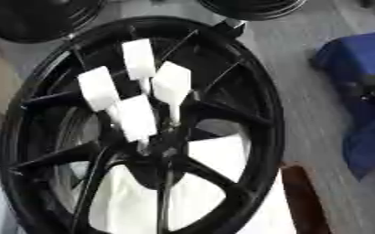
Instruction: Pull the pin out of the wheel hub.
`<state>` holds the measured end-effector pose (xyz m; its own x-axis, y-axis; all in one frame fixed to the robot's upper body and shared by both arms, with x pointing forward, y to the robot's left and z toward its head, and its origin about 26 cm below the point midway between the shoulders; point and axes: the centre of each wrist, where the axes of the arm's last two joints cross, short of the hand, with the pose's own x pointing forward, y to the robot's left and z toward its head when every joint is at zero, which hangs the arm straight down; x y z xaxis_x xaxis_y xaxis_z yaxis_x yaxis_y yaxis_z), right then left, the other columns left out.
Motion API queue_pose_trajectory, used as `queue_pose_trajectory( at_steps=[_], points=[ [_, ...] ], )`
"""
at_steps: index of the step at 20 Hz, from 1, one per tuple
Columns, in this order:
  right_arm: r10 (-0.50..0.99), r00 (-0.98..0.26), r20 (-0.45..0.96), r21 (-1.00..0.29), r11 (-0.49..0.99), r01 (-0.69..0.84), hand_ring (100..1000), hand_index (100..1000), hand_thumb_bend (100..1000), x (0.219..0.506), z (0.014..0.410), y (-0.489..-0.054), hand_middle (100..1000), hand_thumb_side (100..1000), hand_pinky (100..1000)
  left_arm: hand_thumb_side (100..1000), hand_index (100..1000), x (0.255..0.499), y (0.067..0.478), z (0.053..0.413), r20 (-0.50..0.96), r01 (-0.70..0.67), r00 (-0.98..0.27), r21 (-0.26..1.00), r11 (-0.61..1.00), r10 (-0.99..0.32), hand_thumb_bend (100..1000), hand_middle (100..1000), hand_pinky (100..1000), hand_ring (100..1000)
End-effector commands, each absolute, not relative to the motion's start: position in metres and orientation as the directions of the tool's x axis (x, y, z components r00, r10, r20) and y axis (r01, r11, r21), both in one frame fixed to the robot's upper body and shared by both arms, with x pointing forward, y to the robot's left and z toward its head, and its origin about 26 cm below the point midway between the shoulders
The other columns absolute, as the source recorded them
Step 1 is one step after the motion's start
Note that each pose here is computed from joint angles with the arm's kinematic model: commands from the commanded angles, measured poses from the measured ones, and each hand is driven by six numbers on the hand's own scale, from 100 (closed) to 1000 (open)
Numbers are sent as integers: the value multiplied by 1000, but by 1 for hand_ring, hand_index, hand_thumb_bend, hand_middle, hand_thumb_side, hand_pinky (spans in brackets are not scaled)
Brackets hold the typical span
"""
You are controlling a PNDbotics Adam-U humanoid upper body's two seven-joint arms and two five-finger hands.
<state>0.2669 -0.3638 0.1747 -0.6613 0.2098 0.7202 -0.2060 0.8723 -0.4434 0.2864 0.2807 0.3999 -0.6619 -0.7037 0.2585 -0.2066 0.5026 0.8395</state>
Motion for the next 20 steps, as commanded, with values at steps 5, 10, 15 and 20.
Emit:
queue_pose_trajectory(
  at_steps=[5,10,15,20],
  points=[
    [220,-682,698,-466,862,-199,677,761,100,264,184,-363,612,706,945,537,696,280,280,408,227,-230,-668,842,487,-708,100,518,696,662],
    [218,-682,698,-467,861,-203,677,762,100,264,184,-363,612,706,945,539,696,281,281,407,230,-228,-666,843,488,-709,100,518,696,663],
    [219,-680,700,-466,861,-202,677,761,100,264,183,-363,612,708,945,535,701,281,280,407,226,-225,-661,850,476,-715,100,523,700,668],
    [225,-676,702,-470,860,-201,677,761,100,263,182,-364,612,710,945,518,715,279,274,409,198,-205,-652,884,421,-732,100,543,717,685]
  ],
)
